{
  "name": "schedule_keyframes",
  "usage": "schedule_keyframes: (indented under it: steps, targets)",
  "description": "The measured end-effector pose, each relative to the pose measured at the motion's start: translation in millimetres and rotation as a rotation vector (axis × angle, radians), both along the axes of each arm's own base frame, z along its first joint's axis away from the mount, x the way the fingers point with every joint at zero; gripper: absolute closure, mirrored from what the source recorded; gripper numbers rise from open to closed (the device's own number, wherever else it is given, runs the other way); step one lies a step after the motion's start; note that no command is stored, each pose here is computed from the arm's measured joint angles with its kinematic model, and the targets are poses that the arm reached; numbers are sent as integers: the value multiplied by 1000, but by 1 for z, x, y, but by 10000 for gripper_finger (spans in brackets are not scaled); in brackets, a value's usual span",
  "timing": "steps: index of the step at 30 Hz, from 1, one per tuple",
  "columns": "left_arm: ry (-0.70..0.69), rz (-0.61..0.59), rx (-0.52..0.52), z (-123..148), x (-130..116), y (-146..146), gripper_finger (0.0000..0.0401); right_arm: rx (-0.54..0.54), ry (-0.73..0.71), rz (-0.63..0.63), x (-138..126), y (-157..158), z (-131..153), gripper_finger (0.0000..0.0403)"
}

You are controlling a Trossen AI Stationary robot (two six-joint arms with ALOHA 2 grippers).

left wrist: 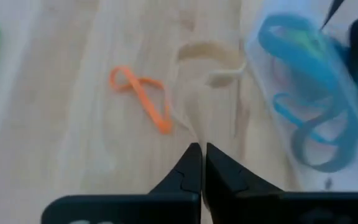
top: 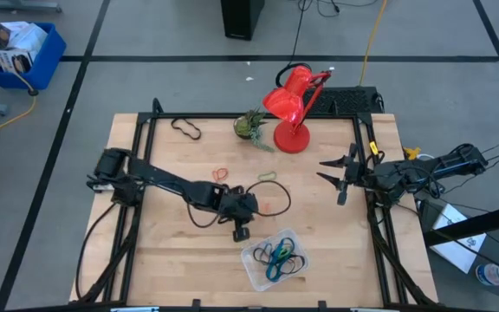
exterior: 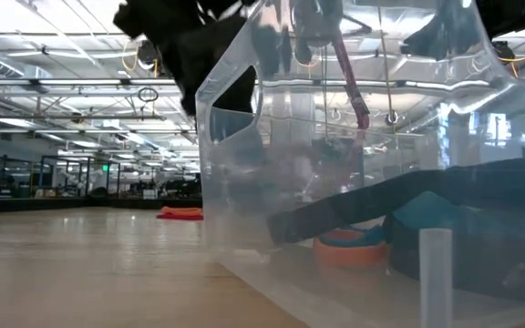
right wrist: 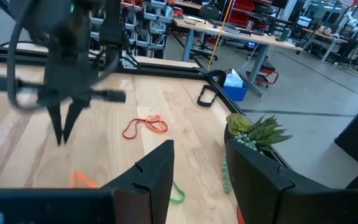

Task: Pick and place rubber bands into bin
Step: Put the brown rubber band into the transparent container

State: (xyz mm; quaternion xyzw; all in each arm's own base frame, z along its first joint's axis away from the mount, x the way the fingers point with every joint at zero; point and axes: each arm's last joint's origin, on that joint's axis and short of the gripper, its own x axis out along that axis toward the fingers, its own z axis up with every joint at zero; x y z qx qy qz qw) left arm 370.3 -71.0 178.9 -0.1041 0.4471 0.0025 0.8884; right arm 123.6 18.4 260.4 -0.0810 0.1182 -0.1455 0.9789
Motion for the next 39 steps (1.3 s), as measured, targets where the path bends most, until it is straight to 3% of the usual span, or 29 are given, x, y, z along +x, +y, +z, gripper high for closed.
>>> schedule_keyframes:
  steps: [7, 13, 19, 22, 28, 39]
  targets:
    - [-223, 13, 13, 82, -28, 13, 396, -1, -2, 0, 0, 0, 0, 259]
    - [-521, 8, 118, 155, -66, 22, 396, -3, -2, 1, 0, 0, 0, 259]
    - [-771, -33, 209, 206, -103, 29, 396, -2, -5, 1, 0, 0, 1, 259]
    - [-860, -54, 258, 219, -111, 30, 397, -1, -8, 1, 0, 0, 1, 259]
    - [-906, -82, 313, 225, -113, 29, 397, -1, -9, 1, 0, 0, 1, 259]
    - [-968, -106, 283, 230, -111, 18, 397, -6, -8, -2, 0, 0, 1, 259]
